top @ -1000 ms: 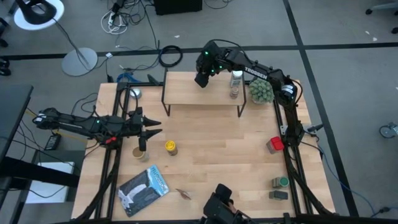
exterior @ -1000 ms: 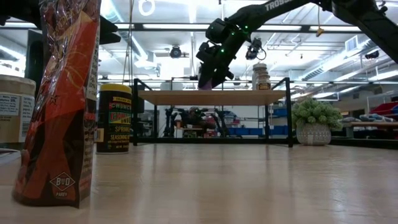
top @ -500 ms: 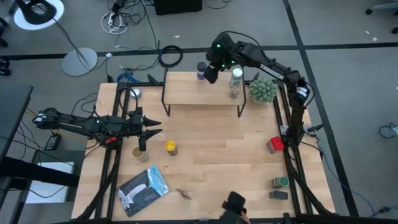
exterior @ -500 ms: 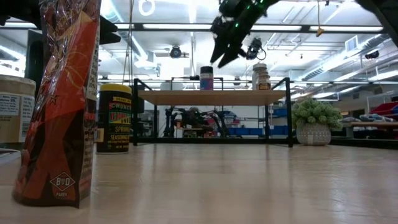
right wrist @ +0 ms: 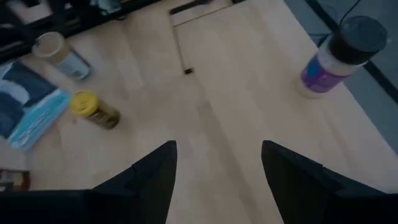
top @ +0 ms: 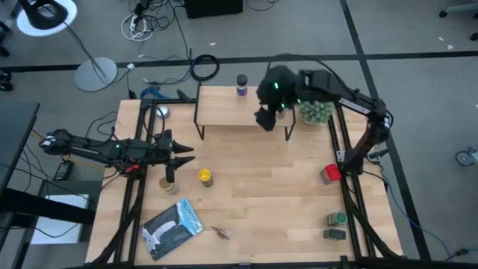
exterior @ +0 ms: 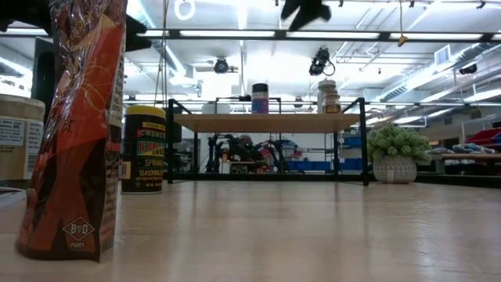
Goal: Shelf spices
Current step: Put the yellow seasoning bottle on the shelf aligned with the other black seasoning bottle
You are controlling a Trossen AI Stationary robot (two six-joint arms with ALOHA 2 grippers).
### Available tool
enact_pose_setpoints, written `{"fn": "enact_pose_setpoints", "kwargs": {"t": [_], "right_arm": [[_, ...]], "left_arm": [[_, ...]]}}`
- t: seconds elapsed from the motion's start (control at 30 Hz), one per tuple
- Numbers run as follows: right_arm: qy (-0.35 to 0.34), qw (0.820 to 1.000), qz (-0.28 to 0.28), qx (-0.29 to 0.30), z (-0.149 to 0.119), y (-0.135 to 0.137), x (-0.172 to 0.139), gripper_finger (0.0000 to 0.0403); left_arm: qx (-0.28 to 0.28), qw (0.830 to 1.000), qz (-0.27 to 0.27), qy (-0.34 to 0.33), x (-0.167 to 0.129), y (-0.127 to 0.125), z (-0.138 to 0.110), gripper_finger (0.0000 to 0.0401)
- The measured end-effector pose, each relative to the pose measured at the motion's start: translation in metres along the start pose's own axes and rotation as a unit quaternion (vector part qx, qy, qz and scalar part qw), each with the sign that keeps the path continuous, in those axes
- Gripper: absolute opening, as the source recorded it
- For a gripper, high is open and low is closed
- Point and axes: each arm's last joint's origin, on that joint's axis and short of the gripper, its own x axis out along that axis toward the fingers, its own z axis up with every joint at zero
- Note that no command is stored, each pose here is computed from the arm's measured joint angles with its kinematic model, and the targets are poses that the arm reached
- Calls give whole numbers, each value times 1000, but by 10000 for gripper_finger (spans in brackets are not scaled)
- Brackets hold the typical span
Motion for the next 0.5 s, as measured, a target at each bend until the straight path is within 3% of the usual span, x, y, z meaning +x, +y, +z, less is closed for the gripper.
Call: {"fn": "enact_pose_setpoints", "kwargs": {"t": [0.17, 0.3, 0.5], "right_arm": [[15, 999, -34, -32, -27, 48, -29, 223], [19, 995, -91, -38, -66, 82, -43, 220], [-27, 990, -132, 51, -155, 113, -38, 220]], "left_arm": [[7, 1000, -17, -15, -1, -4, 3, 160], [7, 1000, -26, -14, -2, -7, 2, 160], [-1, 999, -40, -11, -3, -10, 1, 160]]}}
